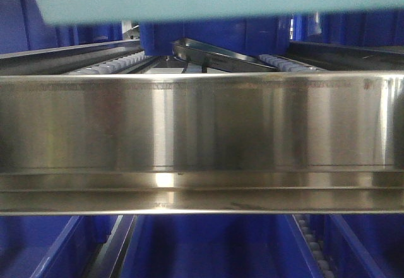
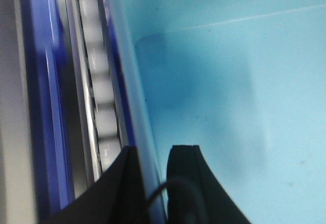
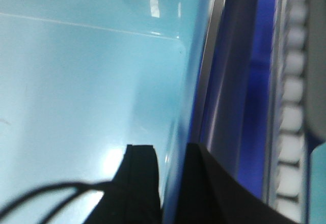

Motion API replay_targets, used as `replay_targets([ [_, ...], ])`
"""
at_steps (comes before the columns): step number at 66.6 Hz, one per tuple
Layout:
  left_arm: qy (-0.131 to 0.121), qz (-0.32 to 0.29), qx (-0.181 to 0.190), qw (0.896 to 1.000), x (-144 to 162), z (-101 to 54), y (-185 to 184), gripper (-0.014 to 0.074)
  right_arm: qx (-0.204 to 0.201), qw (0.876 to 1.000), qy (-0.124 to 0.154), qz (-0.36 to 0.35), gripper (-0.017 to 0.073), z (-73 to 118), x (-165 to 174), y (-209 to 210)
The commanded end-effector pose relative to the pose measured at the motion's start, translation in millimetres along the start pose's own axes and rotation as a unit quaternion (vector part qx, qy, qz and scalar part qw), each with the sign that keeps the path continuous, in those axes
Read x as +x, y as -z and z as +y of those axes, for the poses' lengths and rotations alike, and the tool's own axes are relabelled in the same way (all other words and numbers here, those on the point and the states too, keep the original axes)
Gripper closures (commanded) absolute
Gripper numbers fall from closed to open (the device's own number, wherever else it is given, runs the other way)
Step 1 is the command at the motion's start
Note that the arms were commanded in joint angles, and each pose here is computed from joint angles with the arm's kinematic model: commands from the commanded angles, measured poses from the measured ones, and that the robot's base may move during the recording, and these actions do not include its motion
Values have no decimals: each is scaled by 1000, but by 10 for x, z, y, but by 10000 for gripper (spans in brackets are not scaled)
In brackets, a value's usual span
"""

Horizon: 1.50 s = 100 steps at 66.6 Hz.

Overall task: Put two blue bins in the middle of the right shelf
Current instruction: 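Lift the light-blue bin off the roller shelf with both grippers, then pull the held bin back toward the robot, clear of the shelf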

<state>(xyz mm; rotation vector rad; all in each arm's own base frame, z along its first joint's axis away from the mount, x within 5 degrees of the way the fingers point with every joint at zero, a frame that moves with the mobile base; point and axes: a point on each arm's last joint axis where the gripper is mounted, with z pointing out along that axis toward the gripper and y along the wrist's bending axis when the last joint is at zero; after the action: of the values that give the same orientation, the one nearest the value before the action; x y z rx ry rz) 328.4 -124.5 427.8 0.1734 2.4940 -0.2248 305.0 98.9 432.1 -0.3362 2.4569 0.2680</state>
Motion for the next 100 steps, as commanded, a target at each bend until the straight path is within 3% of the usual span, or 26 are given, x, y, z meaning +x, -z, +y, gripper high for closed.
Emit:
replay_targets([
  [1,-3,-68,26,997,-112,-50,417,705,1,998,16,-61,712,38,-104,308],
  [15,-2,-129,40,991,-237,-72,761,705,-1,994,21,-106,712,71,-209,582],
  [42,-3,-130,37,991,-238,-67,761,705,-1,994,21,-104,712,70,-209,573],
  [84,-3,-137,38,990,-251,-68,765,705,-2,986,21,-163,712,74,-313,602],
  [100,-10,-199,26,980,-359,-49,801,705,-2,977,21,-212,712,77,-397,635],
])
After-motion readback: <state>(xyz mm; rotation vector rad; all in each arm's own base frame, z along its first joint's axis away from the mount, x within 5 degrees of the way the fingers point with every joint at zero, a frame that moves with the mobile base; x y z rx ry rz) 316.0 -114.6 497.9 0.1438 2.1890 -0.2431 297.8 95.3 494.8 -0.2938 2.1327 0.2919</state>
